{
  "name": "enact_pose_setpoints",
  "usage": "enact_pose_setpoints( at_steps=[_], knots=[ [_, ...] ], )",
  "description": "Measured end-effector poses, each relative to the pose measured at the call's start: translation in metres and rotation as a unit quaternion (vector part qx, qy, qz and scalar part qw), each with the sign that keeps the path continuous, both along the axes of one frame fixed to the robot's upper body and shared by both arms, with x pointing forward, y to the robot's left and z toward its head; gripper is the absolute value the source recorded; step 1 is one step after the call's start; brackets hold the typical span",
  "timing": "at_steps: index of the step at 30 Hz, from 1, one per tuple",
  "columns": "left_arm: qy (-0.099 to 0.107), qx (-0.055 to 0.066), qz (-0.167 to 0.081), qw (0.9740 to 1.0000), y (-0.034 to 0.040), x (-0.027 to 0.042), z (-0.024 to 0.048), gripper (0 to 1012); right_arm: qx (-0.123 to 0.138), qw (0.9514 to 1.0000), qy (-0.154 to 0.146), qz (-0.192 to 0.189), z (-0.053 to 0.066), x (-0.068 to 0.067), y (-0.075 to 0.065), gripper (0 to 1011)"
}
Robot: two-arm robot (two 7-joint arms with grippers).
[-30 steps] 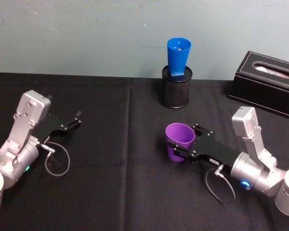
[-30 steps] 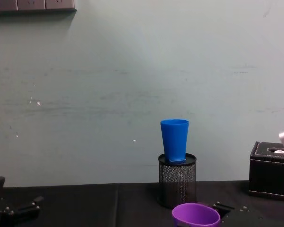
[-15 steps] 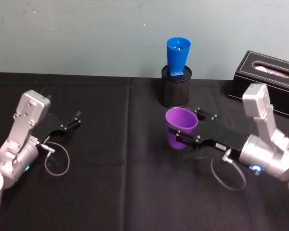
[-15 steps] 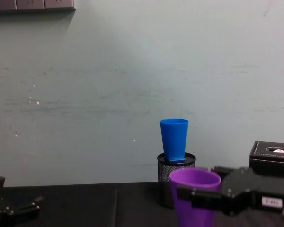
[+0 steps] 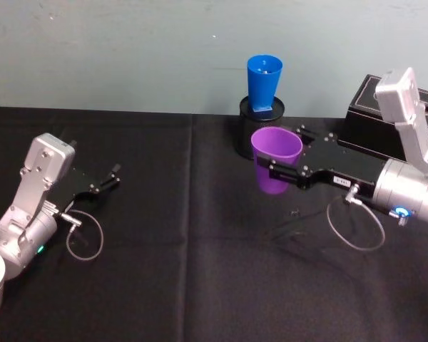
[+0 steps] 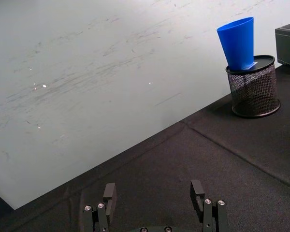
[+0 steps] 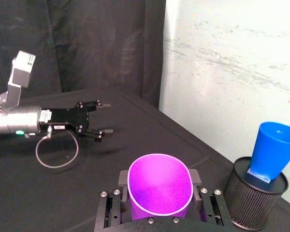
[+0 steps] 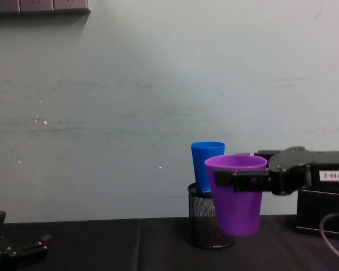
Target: Pick up one cup with a gripper and tap it against the other cup.
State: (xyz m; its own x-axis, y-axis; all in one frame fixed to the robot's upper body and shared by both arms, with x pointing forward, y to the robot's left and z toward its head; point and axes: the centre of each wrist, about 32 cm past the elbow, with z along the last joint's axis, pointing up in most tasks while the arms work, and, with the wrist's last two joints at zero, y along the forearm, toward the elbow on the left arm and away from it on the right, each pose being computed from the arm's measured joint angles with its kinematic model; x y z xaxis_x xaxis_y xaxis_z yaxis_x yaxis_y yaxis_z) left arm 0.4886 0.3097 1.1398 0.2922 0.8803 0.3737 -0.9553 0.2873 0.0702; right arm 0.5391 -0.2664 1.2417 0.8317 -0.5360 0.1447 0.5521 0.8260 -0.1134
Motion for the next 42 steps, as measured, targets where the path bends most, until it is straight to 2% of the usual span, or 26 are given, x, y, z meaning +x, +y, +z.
enact_pose_setpoints(
  at_steps=[3,6,15,42],
  knots=[
    [0.000,0.000,0.000,1.0000,0.0000,0.0000,0.0000,1004,0.002,1.0000,0.000,0.001,0.009,0.002,0.000,733],
    [0.000,0.000,0.000,1.0000,0.0000,0.0000,0.0000,1005,0.006,1.0000,0.003,0.002,0.012,0.003,0.000,733],
    [0.000,0.000,0.000,1.0000,0.0000,0.0000,0.0000,1005,0.014,0.9999,0.007,0.002,0.016,0.004,0.002,733],
    [0.000,0.000,0.000,1.0000,0.0000,0.0000,0.0000,1005,0.014,0.9999,0.007,0.001,0.016,0.004,0.002,733]
  ],
)
